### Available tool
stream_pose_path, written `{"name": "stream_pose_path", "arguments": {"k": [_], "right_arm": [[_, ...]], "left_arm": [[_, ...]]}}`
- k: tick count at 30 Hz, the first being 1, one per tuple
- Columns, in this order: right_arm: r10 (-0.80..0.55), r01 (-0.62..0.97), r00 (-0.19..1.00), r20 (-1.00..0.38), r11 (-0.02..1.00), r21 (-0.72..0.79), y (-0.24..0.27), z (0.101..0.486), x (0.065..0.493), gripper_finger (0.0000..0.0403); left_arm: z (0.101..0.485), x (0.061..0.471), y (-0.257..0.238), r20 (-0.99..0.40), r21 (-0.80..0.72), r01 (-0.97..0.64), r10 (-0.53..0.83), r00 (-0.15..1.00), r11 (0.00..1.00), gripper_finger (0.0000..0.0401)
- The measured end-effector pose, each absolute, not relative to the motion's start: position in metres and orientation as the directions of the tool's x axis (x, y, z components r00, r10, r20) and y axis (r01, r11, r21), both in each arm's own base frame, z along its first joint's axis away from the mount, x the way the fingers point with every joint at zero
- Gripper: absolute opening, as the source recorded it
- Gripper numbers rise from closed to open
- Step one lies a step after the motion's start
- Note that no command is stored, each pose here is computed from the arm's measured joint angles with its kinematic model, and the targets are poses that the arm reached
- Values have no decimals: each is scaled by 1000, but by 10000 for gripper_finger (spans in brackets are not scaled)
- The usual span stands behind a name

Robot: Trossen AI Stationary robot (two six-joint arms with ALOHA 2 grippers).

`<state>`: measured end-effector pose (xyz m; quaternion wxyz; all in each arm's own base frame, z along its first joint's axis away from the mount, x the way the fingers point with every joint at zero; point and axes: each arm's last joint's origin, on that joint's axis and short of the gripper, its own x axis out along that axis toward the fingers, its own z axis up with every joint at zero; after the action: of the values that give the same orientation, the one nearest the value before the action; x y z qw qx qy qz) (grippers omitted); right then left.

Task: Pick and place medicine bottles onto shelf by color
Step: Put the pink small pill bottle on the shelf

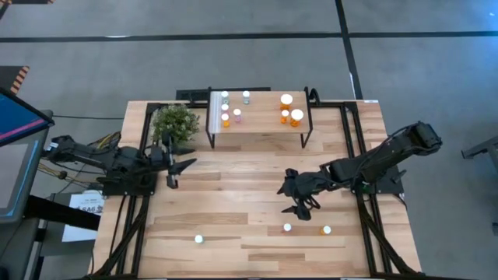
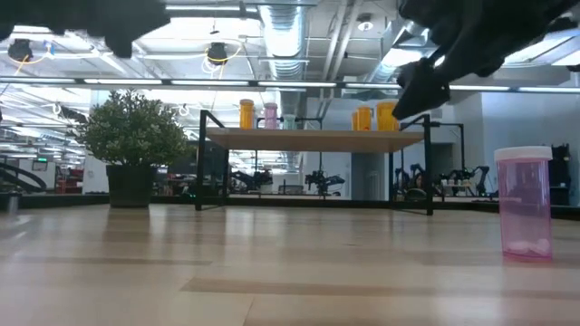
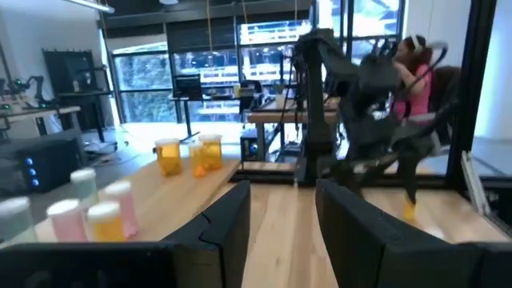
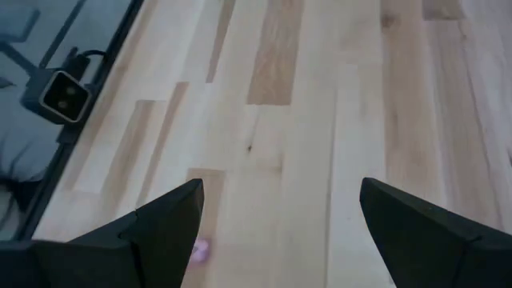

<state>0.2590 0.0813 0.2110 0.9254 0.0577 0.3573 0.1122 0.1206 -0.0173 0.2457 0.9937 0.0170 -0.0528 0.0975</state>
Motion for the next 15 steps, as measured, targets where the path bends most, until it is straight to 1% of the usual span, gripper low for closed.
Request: {"name": "stream_pose_path", "arguments": {"k": [8, 15], "right_arm": [[311, -246, 691, -652, 950, 192, 105, 213, 251, 357], [295, -267, 699, -651, 953, 145, 121, 214, 244, 357]], "left_arm": [[214, 104, -13, 127, 74, -222, 212, 969, 972, 132], [202, 97, -10, 145, 1, -250, 247, 958, 968, 132]]}}
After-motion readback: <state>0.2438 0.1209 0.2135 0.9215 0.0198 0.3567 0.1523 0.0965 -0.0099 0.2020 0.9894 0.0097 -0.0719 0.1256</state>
